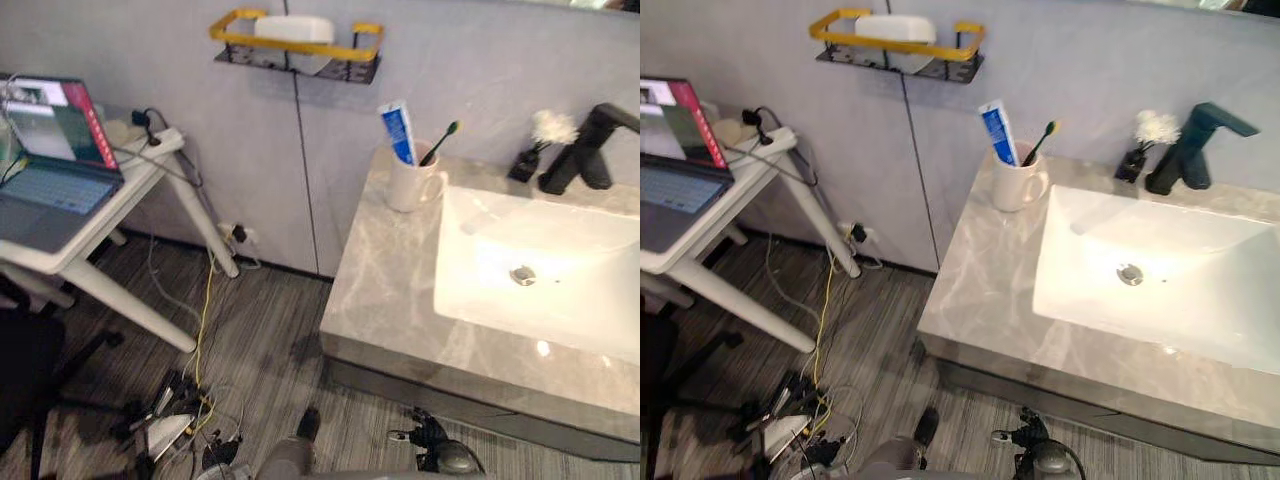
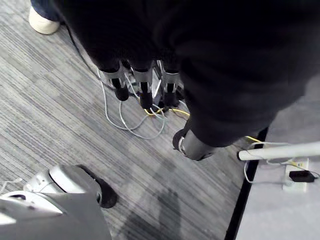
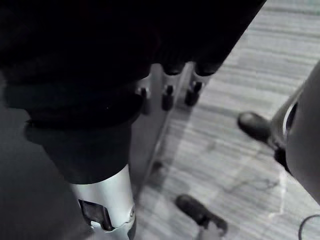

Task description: Organize washtable

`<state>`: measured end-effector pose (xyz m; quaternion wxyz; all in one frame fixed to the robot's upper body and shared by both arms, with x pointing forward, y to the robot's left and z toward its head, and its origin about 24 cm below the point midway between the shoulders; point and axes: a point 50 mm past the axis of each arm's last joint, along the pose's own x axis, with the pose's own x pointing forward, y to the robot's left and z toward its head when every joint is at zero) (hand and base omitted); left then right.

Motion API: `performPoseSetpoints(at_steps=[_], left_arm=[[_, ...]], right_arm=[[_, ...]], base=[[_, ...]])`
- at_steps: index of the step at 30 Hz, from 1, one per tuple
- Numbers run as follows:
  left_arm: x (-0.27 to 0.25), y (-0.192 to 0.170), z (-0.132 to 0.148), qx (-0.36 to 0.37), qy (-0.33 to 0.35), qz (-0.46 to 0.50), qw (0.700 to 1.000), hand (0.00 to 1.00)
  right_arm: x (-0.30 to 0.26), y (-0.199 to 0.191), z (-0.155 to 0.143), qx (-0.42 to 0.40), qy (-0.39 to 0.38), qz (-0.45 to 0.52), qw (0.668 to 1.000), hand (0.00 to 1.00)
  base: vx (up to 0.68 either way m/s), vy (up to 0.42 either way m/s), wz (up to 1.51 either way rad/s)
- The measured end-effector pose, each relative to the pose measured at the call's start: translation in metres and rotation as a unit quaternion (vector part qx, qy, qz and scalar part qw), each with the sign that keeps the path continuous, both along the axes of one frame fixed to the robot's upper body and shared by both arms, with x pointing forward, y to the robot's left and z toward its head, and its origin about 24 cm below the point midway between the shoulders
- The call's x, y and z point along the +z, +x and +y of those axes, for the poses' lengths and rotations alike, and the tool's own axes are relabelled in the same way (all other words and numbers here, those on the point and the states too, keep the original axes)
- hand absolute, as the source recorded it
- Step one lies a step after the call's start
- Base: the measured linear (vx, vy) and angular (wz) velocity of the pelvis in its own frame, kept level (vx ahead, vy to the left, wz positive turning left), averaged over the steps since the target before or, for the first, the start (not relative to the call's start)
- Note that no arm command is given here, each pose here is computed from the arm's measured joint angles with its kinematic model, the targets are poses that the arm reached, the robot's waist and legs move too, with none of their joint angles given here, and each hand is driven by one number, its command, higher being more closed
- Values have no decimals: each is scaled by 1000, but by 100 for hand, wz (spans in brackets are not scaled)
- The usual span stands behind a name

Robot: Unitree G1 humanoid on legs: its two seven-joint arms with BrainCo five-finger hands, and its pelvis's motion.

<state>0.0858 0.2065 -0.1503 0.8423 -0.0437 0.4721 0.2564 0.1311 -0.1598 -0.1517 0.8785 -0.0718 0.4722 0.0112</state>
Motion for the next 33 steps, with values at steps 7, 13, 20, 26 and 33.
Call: performPoseSetpoints(at_steps=[7, 13, 20, 26, 33], left_arm=[[1, -9, 3, 8, 11, 2, 1000, 0], [-4, -21, 14, -10, 22, 37, 999, 0], [-6, -23, 19, -50, 35, 56, 997, 0], [-6, -25, 20, -24, 30, 58, 998, 0], [-11, -37, 17, -9, 20, 78, 997, 0]], right_arm=[[6, 9, -3, -7, -5, -27, 1000, 0], [2, -4, -11, -79, 5, -18, 997, 0], [4, -2, -1, -44, 4, -24, 999, 0], [0, -15, -9, -51, 3, -8, 999, 0], [-8, -26, -29, -45, -22, 37, 998, 0]], base=[[-44, 140, 21], [-119, 227, -26], [-254, 158, -70], [-168, -33, -43], [-128, -71, -91]])
